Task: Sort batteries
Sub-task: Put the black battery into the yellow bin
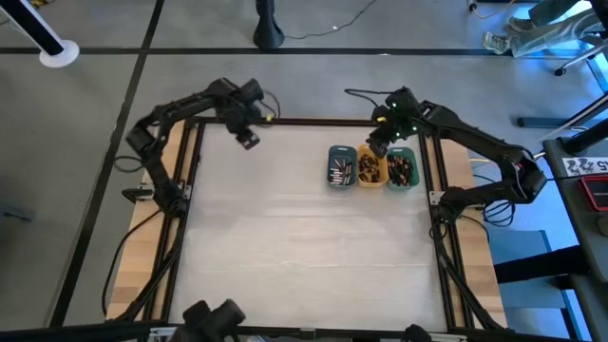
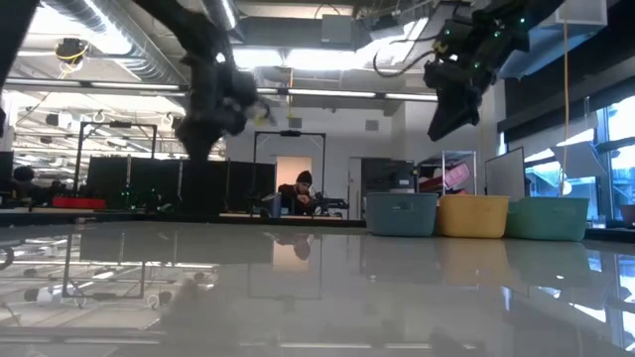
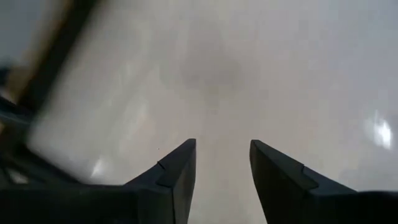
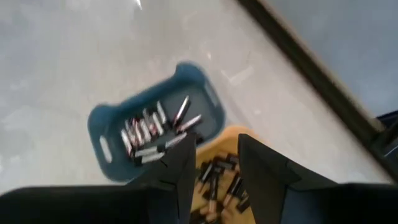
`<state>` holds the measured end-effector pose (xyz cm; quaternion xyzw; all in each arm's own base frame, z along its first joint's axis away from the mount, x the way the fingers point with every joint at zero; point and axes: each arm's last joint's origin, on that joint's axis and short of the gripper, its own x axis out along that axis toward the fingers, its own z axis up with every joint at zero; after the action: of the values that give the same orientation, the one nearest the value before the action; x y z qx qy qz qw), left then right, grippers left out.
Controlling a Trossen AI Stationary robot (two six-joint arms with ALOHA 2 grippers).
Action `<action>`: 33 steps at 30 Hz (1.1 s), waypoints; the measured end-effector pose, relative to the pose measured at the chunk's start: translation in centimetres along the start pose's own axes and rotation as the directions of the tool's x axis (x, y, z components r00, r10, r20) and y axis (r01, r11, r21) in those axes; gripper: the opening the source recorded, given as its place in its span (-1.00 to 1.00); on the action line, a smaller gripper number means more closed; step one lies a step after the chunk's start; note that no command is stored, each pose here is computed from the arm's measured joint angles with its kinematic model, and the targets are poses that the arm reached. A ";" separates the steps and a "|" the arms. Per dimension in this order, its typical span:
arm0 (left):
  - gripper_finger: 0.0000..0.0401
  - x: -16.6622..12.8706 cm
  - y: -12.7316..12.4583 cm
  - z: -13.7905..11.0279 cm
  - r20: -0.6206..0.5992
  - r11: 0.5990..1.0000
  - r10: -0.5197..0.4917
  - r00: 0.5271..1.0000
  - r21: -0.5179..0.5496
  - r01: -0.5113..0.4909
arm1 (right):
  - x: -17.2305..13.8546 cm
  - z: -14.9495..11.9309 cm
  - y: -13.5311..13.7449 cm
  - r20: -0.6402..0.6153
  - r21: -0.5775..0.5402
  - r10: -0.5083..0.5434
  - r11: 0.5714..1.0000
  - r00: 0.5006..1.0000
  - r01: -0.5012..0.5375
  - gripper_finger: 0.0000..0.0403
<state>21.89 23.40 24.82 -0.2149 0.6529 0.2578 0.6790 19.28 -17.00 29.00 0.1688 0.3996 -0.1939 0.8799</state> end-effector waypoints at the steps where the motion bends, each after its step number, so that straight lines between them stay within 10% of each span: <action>1: -0.29 0.9 0.1 -0.1 -0.074 1.000 -0.004 0.997 0.023 0.006 | 0.2 -0.3 0.0 -0.013 0.004 0.010 1.000 1.000 -0.010 -0.39; 13: -0.29 8.5 -0.5 0.3 -0.513 0.896 0.384 0.768 0.409 -0.174 | 1.1 -0.8 -0.2 0.008 0.021 0.015 1.000 1.000 -0.015 -0.39; 33: -0.22 10.3 0.3 -1.0 -0.579 0.870 0.364 0.730 0.490 -0.045 | 1.1 -0.9 -0.2 0.001 0.001 0.016 1.000 1.000 -0.016 -0.39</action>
<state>21.09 23.71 14.52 -0.0551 0.9092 0.0856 0.4037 19.31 -16.98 27.55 0.1722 0.3977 -0.1872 0.8815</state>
